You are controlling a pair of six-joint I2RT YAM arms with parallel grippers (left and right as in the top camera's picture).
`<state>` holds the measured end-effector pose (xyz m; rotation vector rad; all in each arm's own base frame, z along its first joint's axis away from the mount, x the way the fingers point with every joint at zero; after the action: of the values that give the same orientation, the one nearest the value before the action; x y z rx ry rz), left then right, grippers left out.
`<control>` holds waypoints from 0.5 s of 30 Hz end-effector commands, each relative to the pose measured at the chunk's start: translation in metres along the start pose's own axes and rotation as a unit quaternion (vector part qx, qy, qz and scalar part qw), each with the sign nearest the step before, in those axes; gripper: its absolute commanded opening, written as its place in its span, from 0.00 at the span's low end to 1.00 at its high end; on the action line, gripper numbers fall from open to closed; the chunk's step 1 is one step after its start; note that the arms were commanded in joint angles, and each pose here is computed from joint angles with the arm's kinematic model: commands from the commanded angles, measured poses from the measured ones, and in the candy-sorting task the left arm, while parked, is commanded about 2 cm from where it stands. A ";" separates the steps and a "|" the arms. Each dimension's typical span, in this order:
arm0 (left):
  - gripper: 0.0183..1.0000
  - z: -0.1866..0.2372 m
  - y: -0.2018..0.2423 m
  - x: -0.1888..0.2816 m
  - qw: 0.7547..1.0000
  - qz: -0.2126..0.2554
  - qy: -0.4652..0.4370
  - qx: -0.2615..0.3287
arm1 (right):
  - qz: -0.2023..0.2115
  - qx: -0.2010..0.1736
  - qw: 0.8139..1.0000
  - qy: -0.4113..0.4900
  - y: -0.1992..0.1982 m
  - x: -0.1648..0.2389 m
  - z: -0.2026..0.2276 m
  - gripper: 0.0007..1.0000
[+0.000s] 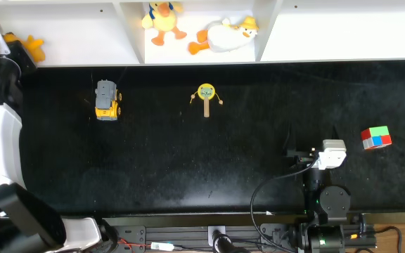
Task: Store Toys
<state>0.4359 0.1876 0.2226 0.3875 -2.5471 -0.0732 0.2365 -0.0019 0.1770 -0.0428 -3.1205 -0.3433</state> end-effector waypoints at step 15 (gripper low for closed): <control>0.03 -0.002 0.000 -0.019 1.000 -0.001 0.004 0.008 | -0.001 -0.001 1.000 0.000 0.000 0.000 0.004 1.00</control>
<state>0.4448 0.1918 0.2123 0.3838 -2.5345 -0.0674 0.2365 -0.0019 0.1769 -0.0429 -3.1200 -0.3438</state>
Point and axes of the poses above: each gripper's point midway between its finger pads, its own x axis back along the fingers, its own y axis along the line the jaws close on, z = x × y, the point moved 1 cm from there along x, back along the fingers, and after that the axes turned 12 degrees about -x, right-handed, at the moved point
